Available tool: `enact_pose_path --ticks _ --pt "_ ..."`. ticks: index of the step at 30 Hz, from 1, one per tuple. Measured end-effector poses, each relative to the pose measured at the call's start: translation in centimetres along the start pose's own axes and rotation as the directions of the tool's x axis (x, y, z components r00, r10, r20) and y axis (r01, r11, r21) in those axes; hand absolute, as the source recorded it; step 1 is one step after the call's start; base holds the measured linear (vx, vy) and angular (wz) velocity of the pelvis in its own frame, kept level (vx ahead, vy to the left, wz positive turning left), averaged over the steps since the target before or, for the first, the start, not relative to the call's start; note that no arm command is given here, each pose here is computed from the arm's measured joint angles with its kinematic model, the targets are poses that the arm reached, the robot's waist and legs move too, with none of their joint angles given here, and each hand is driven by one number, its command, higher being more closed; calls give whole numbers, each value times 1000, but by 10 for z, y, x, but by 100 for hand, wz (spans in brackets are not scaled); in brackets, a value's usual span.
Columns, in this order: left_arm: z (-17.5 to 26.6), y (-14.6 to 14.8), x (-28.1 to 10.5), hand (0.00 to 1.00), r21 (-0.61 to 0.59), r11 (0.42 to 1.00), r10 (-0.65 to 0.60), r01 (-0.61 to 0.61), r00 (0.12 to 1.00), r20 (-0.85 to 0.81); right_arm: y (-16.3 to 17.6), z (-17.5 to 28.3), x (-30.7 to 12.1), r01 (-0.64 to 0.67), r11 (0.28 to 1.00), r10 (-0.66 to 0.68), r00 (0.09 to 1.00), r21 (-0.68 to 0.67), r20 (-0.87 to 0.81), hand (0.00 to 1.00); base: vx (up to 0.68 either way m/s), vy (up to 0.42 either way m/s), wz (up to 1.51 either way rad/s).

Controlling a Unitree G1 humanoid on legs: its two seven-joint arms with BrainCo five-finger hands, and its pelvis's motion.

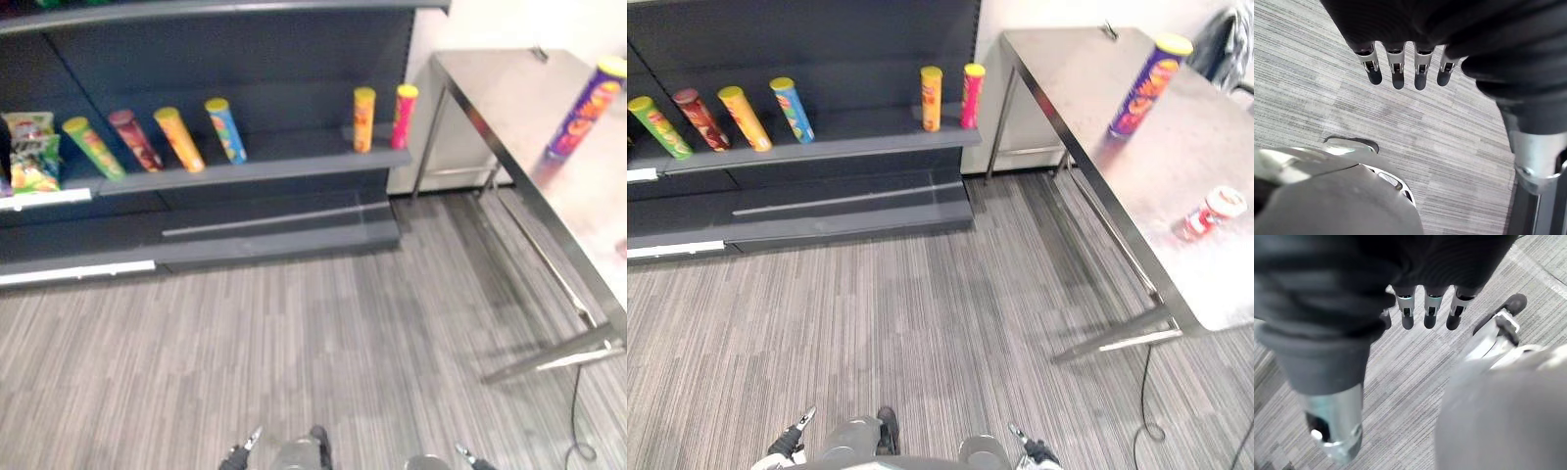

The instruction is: Put the gum and the chips on the shelf.

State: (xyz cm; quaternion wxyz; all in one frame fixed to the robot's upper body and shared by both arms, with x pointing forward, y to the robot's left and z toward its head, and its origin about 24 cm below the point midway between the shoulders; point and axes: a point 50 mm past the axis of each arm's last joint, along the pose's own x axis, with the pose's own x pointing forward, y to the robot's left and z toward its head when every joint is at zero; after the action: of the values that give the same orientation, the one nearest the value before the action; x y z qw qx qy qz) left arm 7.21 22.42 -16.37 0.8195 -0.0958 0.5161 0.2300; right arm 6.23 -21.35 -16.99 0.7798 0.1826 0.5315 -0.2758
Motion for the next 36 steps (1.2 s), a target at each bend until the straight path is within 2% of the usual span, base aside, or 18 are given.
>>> enact_pose_path --ticks 3,8,11,15,22,26,30,36 --pt "-14 7 -3 0 23 1000 16 -15 999 -47 1 2 -1 5 998 -7 999 63 31 0 226 85 4" --pt "-18 3 -4 0 2 1000 13 -13 998 -62 3 4 -2 -3 993 -4 998 119 60 0 288 -31 -8" --pt "-12 -5 -2 0 12 1000 -7 7 999 -47 1 8 -2 4 993 -13 997 116 76 0 324 -109 -17" --pt "-6 -18 -1 0 -80 997 -18 15 999 -33 -4 2 -3 25 993 -32 998 117 57 0 477 -170 -15" --pt "1 -48 -1 0 -116 989 -92 90 996 -15 -7 9 -3 23 992 -34 996 126 81 0 521 -330 -37" --pt "2 -43 -1 0 -143 987 -77 75 997 -6 -9 11 -3 29 996 -37 996 90 85 0 395 -100 -129" --pt "8 -33 0 0 -198 979 -39 43 999 27 1 17 -3 -6 1000 8 994 -16 113 0 301 89 -193" --pt "9 -24 0 0 -238 971 15 -4 999 42 3 16 -3 -2 999 6 993 -34 114 0 270 357 -220"
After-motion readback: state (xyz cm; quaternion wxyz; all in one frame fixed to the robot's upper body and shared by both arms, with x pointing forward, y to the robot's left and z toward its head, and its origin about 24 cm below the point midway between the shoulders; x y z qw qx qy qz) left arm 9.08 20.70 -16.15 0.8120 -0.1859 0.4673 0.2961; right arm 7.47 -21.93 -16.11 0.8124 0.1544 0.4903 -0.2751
